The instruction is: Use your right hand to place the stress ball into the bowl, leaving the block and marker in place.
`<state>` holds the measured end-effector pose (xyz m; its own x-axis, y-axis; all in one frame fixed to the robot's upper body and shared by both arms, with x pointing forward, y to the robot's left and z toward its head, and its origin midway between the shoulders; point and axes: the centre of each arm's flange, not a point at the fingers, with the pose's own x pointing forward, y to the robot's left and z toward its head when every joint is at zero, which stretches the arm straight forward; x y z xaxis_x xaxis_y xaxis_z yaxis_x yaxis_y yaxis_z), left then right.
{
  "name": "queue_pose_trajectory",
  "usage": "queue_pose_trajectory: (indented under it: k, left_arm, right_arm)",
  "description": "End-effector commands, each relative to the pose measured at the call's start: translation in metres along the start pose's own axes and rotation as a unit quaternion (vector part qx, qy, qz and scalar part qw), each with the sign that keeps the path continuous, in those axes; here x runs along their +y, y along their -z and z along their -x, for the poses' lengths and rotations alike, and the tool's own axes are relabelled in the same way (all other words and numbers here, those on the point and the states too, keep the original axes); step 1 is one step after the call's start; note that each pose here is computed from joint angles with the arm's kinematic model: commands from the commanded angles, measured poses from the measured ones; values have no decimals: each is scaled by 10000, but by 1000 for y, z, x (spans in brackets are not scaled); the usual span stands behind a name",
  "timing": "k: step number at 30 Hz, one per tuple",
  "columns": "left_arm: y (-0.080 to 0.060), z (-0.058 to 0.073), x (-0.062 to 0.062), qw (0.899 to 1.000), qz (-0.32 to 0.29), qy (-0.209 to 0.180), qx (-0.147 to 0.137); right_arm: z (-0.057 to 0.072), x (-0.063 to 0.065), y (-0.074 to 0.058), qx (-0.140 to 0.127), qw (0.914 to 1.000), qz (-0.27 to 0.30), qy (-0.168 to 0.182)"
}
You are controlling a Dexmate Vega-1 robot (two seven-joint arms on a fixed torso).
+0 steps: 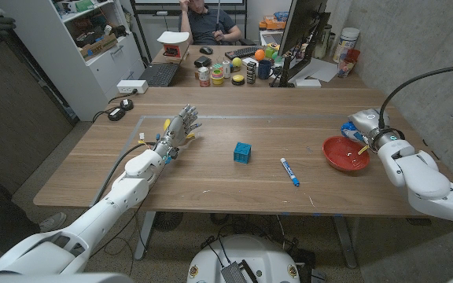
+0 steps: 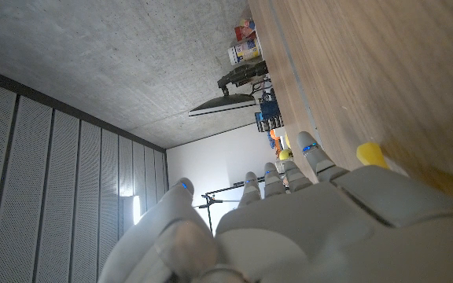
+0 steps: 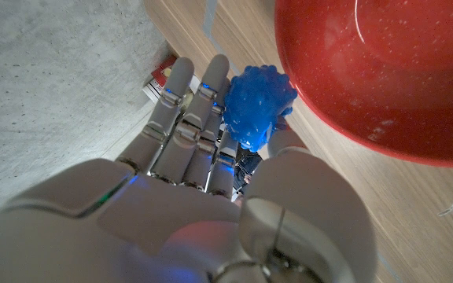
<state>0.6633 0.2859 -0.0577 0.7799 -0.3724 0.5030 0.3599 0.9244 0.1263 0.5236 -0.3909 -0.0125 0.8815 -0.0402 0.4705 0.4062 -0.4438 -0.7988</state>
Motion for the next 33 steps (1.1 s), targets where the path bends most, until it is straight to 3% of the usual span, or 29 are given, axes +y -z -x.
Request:
queue_pose_trajectory:
  k: [1,9,14,19,26,33]
  left_arm:
    - [1,-5,1,10000,-5,37,23]
    - [1,-7,-1,10000,-3,91,21]
    - [1,-8,-5,9999,-3,138,6]
    - [0,-7,-8,9998,-5,186,-4]
    - [-3,-3,-6,9999,-31,156,-18]
    - [-4,0,-1,9999,-47,107,-18]
  right_arm:
    - [32,9,16,157,9998,-108,-53]
    - [55,7,9,-58,9992,-389,69]
    - [64,5,-4,-407,9973,-590,125]
    - [62,7,-13,-549,9961,-685,69]
    - [54,16,-18,-361,9949,-939,27]
    - [46,22,-24,-361,9949,-945,-46]
